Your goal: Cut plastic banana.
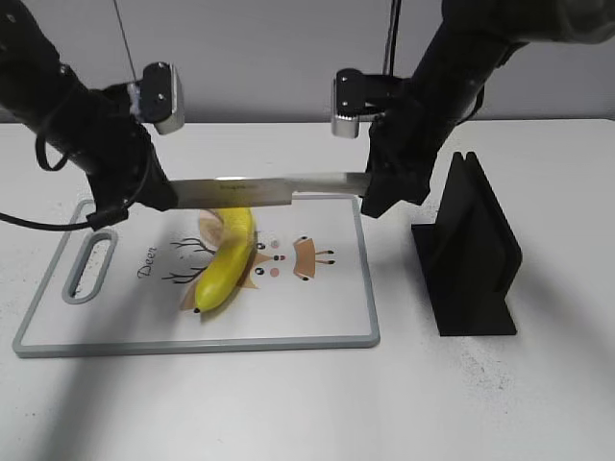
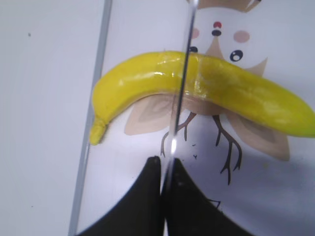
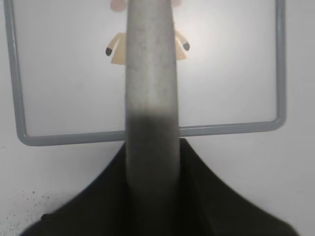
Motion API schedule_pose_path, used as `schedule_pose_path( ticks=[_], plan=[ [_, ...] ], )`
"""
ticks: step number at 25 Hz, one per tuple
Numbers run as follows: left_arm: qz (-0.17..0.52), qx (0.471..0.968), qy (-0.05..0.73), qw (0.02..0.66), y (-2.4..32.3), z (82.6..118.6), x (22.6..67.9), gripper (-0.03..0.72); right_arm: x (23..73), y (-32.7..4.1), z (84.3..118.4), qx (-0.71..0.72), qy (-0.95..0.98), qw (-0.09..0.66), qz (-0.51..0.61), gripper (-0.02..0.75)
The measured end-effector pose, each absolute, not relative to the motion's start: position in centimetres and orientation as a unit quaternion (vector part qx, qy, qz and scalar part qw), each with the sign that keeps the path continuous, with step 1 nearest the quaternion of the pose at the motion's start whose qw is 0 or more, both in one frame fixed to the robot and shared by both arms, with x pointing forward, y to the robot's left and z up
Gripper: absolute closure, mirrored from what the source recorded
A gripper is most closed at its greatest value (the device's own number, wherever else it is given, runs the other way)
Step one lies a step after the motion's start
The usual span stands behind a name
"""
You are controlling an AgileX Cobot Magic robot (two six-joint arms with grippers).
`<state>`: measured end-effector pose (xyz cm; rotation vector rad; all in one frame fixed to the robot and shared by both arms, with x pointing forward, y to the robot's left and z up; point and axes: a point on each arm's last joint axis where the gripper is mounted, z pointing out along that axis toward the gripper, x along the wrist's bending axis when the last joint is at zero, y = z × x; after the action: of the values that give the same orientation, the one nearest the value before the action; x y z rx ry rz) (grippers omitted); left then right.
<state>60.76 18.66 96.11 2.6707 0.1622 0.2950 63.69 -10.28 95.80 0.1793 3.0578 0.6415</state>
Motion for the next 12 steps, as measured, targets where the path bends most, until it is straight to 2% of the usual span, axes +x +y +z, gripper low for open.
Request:
schedule_pose_path(
  ticks=[7,12],
  plan=[
    [0.154,0.958,0.038,0.239,18.9,101.4,59.1,0.698,62.4,-10.7,101.2,0.044,0.972,0.046,0.227,0.563],
    [0.174,0.951,0.037,0.252,19.0,103.2,58.5,0.691,61.8,-10.9,103.1,0.039,0.969,0.065,0.236,0.563]
  ],
)
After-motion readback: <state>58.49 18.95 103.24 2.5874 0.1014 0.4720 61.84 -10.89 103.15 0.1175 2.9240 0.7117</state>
